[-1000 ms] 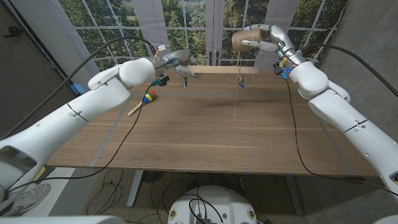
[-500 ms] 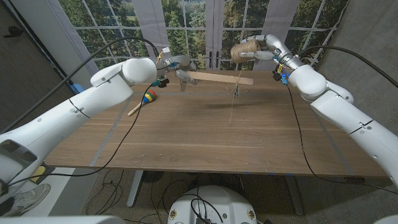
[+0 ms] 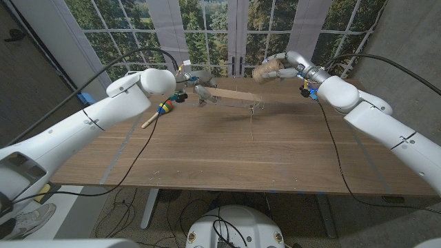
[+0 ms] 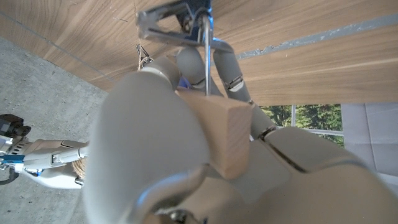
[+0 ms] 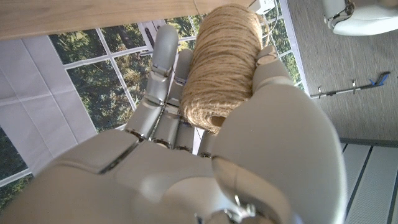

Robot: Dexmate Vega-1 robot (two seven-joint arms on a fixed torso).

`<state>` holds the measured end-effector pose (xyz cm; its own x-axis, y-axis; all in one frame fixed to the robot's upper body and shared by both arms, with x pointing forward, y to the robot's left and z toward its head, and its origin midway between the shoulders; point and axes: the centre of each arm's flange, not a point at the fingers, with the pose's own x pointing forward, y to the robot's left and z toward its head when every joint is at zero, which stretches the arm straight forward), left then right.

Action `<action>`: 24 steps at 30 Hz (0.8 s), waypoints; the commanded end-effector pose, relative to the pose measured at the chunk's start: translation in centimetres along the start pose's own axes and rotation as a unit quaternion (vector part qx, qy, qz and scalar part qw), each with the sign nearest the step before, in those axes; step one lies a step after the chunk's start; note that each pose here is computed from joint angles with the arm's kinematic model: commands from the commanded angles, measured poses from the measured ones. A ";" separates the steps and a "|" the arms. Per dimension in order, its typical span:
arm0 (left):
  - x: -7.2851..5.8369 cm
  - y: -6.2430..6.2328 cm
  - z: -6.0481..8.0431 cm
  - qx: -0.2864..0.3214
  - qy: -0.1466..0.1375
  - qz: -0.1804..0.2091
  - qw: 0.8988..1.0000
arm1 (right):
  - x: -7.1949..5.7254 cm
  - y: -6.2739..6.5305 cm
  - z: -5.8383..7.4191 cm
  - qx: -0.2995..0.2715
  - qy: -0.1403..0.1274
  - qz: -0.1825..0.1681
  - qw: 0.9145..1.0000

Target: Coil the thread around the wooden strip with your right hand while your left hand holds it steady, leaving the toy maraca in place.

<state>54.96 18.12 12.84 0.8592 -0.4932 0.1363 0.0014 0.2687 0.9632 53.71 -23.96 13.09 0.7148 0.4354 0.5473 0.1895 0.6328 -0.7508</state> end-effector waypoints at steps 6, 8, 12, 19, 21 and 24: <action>1.8 -3.1 -2.2 -0.039 0.022 -0.049 0.998 | 0.4 2.0 -0.5 -0.050 0.046 0.081 0.994; 1.8 -3.3 -2.4 -0.038 0.023 -0.058 0.997 | 0.5 2.2 -0.7 -0.053 0.051 0.090 0.993; 1.8 -3.9 -2.9 -0.040 0.041 -0.064 0.996 | 0.9 2.8 -1.1 -0.069 0.066 0.116 0.989; 1.6 -4.4 -3.1 -0.006 0.069 -0.060 0.996 | 1.3 4.0 -1.7 -0.108 0.094 0.144 0.979; 1.5 -4.5 -3.0 0.015 0.081 -0.055 0.995 | 1.5 4.4 -1.9 -0.117 0.100 0.151 0.976; 1.6 -4.8 -3.0 0.031 0.090 -0.062 0.993 | 1.8 5.0 -2.1 -0.130 0.107 0.168 0.971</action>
<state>57.84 18.73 8.82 0.9039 -0.4278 0.0037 0.1137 0.2487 0.9619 55.84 -21.98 10.83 0.8349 0.4614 0.3000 0.1027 0.4049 -0.9086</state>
